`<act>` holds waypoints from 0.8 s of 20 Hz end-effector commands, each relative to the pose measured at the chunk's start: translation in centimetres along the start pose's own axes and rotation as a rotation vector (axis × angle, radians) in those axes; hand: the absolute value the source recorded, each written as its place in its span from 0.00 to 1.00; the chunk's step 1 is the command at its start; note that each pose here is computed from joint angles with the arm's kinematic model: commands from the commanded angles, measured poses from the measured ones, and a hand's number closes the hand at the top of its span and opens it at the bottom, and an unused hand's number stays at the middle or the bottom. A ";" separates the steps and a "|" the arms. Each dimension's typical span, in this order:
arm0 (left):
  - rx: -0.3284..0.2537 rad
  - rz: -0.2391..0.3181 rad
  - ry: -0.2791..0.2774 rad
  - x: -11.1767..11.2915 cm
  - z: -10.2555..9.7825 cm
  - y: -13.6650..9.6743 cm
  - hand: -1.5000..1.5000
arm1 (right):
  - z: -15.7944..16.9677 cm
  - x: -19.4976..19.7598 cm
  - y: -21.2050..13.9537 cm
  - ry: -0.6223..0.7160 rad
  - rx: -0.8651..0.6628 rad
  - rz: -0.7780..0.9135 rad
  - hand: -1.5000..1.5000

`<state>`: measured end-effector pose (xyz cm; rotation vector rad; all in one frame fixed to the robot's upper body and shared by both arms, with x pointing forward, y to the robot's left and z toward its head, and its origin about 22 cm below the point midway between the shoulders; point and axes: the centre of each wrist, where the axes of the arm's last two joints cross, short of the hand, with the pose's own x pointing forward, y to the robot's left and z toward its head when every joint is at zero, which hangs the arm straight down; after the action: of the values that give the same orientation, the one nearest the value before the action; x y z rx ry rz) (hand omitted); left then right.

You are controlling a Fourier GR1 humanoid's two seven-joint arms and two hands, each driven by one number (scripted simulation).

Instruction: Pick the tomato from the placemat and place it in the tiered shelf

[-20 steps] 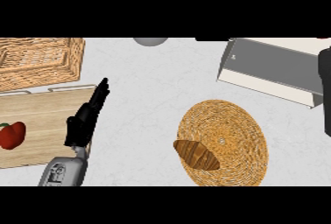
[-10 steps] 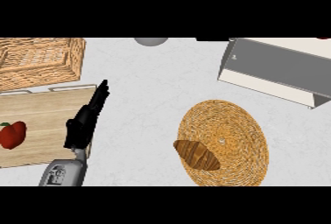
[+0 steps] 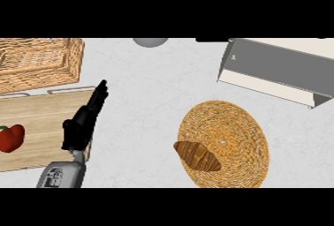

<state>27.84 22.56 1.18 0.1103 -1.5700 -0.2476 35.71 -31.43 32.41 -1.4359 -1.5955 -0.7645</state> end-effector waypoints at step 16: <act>0.061 0.012 0.032 -0.8 1.7 0.3 0.50 | -1.6 -3.7 -21.4 0.243 0.055 0.228 0.00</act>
<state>26.99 24.11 1.09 0.1531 -1.5530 -0.2106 19.11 -38.47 32.60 -1.4134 -1.3334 -0.7859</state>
